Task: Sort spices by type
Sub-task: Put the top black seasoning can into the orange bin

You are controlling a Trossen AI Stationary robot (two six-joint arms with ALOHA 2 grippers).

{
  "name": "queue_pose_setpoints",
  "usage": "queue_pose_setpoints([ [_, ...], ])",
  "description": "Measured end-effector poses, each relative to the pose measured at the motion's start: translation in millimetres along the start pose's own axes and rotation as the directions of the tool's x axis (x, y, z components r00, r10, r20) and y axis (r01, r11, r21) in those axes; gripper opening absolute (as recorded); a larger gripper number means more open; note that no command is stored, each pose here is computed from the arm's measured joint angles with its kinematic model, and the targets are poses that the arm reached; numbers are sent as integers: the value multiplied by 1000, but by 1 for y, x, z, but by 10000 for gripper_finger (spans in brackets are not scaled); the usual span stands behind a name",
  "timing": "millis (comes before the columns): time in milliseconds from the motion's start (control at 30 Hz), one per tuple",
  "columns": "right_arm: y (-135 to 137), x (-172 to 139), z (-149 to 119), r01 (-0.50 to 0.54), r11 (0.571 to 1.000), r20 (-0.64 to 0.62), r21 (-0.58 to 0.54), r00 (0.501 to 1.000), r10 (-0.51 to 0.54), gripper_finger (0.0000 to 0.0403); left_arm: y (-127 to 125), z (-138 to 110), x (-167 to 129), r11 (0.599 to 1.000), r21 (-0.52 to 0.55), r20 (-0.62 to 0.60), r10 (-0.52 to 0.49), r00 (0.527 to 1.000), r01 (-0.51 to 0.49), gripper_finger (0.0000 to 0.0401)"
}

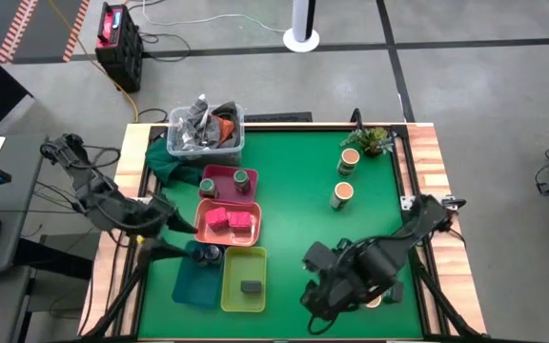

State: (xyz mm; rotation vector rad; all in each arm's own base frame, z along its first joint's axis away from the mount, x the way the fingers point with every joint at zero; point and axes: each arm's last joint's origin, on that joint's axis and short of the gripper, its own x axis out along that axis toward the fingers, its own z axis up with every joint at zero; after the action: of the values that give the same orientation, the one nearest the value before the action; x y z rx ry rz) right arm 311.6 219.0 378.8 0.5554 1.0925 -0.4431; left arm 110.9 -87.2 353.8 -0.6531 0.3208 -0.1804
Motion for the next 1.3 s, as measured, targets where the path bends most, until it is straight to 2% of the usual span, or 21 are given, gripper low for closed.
queue_pose_setpoints([
  [167, -17, -33, 6, -42, 999, 131, 20, 991, 39, 286, -18, 16, -3, 976, 83, 119, -211, 970, 202, 367],
  [300, -32, -61, 11, -76, 996, 265, 46, 962, 61, 286, -27, 26, -7, 950, 135, 207, -305, 930, 281, 367],
  [467, -46, -79, 15, -107, 992, 313, 66, 946, 82, 286, -31, 32, -10, 931, 144, 260, -362, 895, 335, 367],
  [1033, -51, -78, 25, -84, 996, 303, 15, 950, 75, 286, -31, 32, -10, 936, 120, 261, -352, 899, 331, 367],
  [1200, -53, -76, 30, -70, 997, 312, 14, 948, 62, 286, -30, 30, -2, 968, 96, 304, -252, 919, 234, 367],
  [1300, -59, -73, 44, -38, 999, 325, 16, 945, 31, 286, -29, 27, 6, 985, 63, 328, -170, 929, 158, 367],
])
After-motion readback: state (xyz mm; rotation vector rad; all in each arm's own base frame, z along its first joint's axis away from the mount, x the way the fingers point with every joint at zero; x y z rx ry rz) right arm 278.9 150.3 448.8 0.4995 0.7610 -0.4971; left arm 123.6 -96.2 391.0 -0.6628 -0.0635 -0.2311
